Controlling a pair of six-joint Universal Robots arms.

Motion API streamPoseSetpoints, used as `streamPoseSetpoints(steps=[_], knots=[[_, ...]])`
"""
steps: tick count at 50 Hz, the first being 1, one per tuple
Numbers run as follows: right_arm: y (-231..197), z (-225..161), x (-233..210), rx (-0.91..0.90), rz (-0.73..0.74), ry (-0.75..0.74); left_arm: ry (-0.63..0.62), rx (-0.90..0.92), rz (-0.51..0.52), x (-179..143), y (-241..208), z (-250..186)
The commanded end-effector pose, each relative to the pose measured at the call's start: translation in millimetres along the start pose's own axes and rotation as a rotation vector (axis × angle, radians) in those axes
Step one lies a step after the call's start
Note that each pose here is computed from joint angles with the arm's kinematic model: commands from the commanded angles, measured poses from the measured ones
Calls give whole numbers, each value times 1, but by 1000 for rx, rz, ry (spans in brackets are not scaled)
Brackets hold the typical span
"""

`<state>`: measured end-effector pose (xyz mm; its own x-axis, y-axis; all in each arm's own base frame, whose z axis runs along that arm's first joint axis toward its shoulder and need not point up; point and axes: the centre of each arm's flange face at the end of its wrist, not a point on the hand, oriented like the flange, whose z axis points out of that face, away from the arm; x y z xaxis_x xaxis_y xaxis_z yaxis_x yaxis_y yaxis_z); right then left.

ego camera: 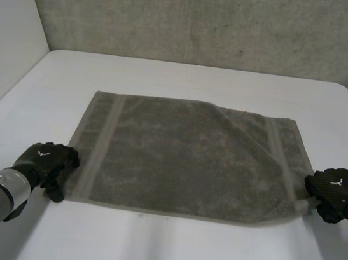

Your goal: Fold the towel.

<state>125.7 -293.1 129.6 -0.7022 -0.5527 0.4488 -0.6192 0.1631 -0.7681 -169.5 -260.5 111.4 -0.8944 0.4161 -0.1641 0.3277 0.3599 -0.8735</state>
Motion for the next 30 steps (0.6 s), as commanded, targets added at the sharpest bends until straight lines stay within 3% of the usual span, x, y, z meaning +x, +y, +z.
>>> streamPoseSetpoints(steps=[1, 30], knots=[[0, 0, 0, 0, 0, 0, -13, 30, 43, -3, -1, 9], [0, 0, 0, 1, -2, -2, -2, 86, 64, 6, -12, -7]])
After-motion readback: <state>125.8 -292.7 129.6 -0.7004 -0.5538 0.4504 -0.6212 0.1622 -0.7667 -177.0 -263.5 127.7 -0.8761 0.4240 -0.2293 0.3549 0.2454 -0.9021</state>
